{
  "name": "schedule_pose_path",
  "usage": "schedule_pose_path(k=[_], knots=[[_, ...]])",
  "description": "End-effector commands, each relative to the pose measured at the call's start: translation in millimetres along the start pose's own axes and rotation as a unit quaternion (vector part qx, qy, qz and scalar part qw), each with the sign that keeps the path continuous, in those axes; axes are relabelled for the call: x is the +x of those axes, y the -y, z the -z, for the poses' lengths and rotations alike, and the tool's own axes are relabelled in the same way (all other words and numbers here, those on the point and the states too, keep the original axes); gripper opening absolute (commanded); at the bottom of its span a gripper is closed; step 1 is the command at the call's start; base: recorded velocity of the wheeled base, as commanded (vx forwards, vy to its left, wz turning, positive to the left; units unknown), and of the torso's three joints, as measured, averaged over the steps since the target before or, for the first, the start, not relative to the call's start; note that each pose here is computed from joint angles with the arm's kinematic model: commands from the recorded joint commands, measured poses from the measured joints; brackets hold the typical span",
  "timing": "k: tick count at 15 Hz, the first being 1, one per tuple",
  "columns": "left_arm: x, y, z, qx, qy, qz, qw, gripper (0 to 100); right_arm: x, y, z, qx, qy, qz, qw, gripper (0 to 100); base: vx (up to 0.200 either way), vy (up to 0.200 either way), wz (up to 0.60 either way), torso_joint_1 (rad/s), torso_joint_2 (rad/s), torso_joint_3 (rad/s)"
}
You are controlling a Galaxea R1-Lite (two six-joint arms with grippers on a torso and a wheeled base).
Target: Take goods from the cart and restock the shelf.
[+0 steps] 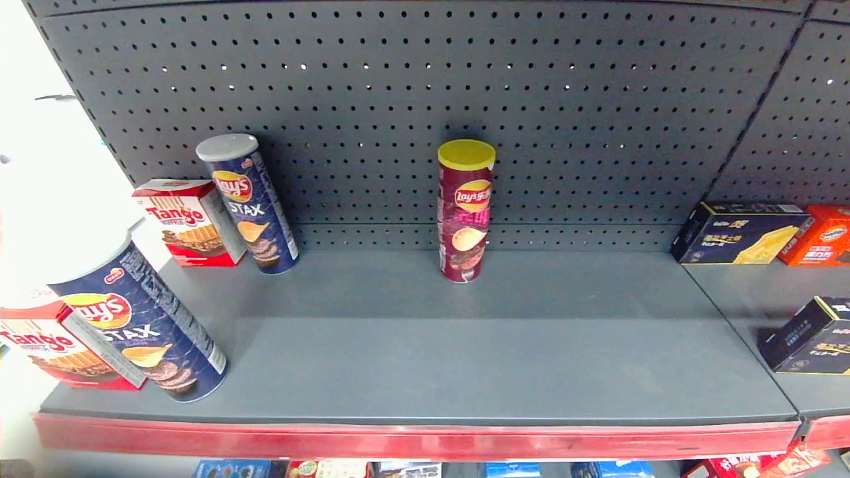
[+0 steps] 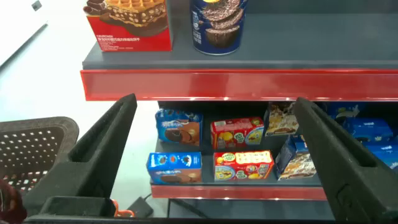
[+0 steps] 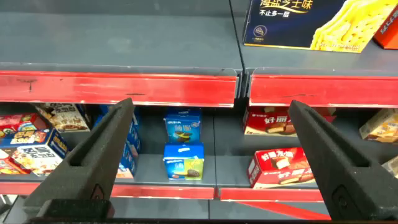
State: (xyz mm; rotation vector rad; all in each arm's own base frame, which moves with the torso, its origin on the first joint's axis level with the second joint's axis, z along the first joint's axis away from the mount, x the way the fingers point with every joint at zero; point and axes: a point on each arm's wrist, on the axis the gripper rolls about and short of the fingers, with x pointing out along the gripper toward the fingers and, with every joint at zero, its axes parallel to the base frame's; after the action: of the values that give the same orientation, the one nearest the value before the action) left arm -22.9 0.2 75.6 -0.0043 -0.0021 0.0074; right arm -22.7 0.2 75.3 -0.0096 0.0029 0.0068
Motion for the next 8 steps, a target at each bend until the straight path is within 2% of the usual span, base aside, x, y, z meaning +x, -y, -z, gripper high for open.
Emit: schedule_pose_path(k=[1,8], knots=[[0.1,0.0,0.0,0.0,0.0,0.0,1.0,100,0.0,0.0,0.0,-0.001,0.0,0.001,1.0,100,0.0,0.0,0.6,0.007,0.0,0.002],[0.1,0.0,0.0,0.0,0.0,0.0,1.0,100,0.1,0.0,-0.1,0.0,-0.001,0.001,1.0,100,0.0,0.0,0.6,0.004,0.0,0.002]])
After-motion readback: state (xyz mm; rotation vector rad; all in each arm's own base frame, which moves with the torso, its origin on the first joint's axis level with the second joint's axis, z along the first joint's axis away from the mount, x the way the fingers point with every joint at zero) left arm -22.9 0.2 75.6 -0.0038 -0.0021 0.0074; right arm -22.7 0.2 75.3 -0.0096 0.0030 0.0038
